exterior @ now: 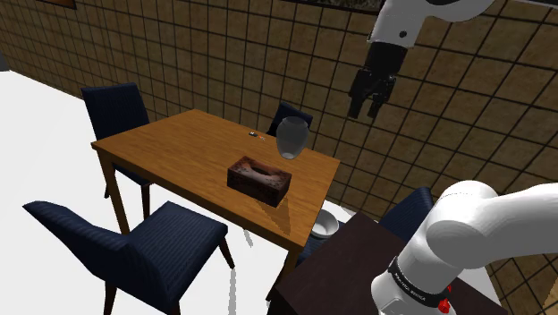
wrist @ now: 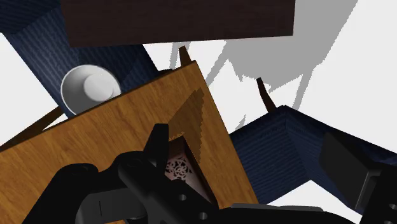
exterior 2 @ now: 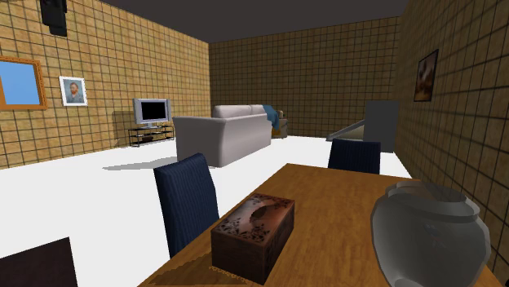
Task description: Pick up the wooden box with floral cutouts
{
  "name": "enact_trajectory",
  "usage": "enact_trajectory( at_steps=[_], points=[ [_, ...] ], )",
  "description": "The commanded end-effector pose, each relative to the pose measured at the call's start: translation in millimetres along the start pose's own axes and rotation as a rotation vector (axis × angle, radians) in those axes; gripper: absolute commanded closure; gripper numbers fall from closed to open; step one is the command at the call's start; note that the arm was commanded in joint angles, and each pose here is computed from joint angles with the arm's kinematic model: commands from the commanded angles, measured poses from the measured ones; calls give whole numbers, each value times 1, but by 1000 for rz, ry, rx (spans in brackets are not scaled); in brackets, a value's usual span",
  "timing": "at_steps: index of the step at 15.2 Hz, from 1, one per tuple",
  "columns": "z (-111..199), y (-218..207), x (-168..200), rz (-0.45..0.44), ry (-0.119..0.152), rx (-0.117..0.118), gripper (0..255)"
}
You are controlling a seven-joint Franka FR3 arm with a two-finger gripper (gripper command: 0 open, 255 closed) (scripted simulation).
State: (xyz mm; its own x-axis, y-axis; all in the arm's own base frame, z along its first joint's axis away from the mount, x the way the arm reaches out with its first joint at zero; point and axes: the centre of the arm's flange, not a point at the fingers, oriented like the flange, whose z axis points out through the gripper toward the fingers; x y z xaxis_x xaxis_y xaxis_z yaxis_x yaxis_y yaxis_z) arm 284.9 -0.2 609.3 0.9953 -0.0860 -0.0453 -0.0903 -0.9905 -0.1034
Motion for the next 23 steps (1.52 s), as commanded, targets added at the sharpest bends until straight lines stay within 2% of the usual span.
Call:
enact_trajectory(
  at_steps=[1, 23],
  points=[
    [0, 0, 0, 0, 0, 0, 0],
    [204, 11, 201, -101, 29, -46, 0]
  ],
)
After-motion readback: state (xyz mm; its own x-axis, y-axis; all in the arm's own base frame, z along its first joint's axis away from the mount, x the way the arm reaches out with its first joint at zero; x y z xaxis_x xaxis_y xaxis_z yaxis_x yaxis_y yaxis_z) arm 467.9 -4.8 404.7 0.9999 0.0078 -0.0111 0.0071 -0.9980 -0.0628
